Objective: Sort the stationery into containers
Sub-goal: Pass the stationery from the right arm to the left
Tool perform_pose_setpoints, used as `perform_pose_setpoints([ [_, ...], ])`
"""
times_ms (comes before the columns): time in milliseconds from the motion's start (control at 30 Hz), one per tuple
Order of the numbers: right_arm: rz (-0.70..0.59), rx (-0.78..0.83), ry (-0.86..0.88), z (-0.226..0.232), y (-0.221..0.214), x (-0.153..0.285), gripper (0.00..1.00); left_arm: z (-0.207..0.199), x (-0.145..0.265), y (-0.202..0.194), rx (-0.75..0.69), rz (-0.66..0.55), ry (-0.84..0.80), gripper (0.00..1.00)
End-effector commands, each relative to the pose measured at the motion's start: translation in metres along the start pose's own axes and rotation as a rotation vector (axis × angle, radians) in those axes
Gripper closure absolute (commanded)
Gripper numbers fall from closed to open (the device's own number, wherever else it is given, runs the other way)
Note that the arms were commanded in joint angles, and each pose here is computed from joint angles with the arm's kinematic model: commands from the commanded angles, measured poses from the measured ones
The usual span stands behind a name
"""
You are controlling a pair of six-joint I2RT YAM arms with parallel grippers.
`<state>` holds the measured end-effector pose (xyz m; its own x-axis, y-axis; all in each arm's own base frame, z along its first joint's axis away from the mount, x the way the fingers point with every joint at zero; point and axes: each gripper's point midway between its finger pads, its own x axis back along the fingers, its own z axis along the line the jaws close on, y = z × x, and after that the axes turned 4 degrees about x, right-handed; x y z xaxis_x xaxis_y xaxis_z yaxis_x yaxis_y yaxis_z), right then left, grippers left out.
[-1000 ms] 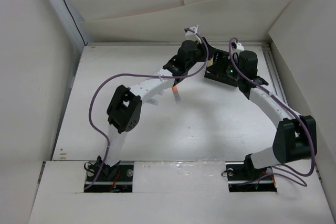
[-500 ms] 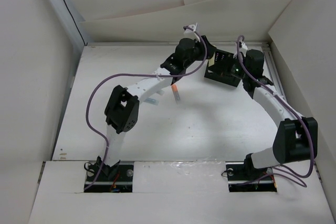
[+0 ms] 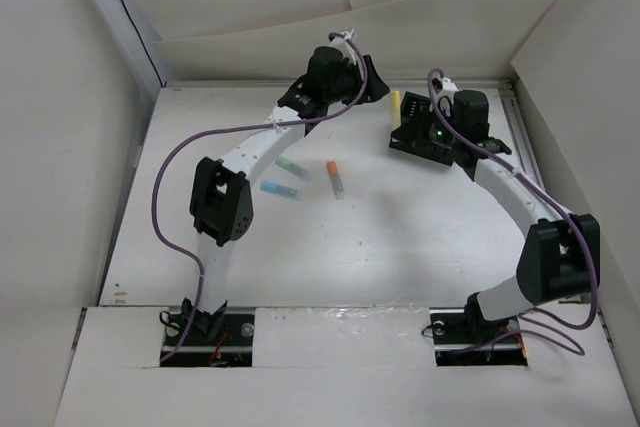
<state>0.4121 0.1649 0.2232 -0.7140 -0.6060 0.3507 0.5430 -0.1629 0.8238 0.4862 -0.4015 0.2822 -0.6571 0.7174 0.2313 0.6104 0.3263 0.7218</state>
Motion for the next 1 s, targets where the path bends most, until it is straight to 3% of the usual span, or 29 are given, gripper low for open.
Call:
perform_pose_setpoints([
  [0, -0.015, 0.101, -0.004, 0.017, 0.013, -0.004, 1.00, -0.029, 0.013, 0.003, -0.051, 0.038, -0.053, 0.45],
  [400, 0.002, 0.141, -0.022, 0.036, 0.014, -0.013, 1.00, -0.024, 0.006, -0.017, -0.081, 0.110, -0.052, 0.41],
  [500, 0.002, 0.159, -0.029, 0.042, 0.014, -0.015, 1.00, -0.024, 0.006, -0.017, -0.081, 0.110, -0.052, 0.48],
  [567, 0.001, 0.168, -0.041, 0.041, 0.017, -0.014, 1.00, -0.023, 0.005, -0.016, -0.081, 0.105, -0.045, 0.62],
  [667, 0.005, 0.165, -0.063, 0.037, 0.016, -0.014, 1.00, -0.023, 0.005, -0.016, -0.081, 0.105, -0.045, 0.73],
  [867, 0.006, 0.162, -0.095, 0.031, 0.015, -0.013, 1.00, -0.022, 0.005, -0.015, -0.081, 0.099, -0.038, 0.86],
  [967, 0.002, 0.162, -0.108, 0.029, 0.016, -0.013, 0.86, -0.024, 0.007, -0.013, -0.084, 0.091, -0.044, 0.89],
])
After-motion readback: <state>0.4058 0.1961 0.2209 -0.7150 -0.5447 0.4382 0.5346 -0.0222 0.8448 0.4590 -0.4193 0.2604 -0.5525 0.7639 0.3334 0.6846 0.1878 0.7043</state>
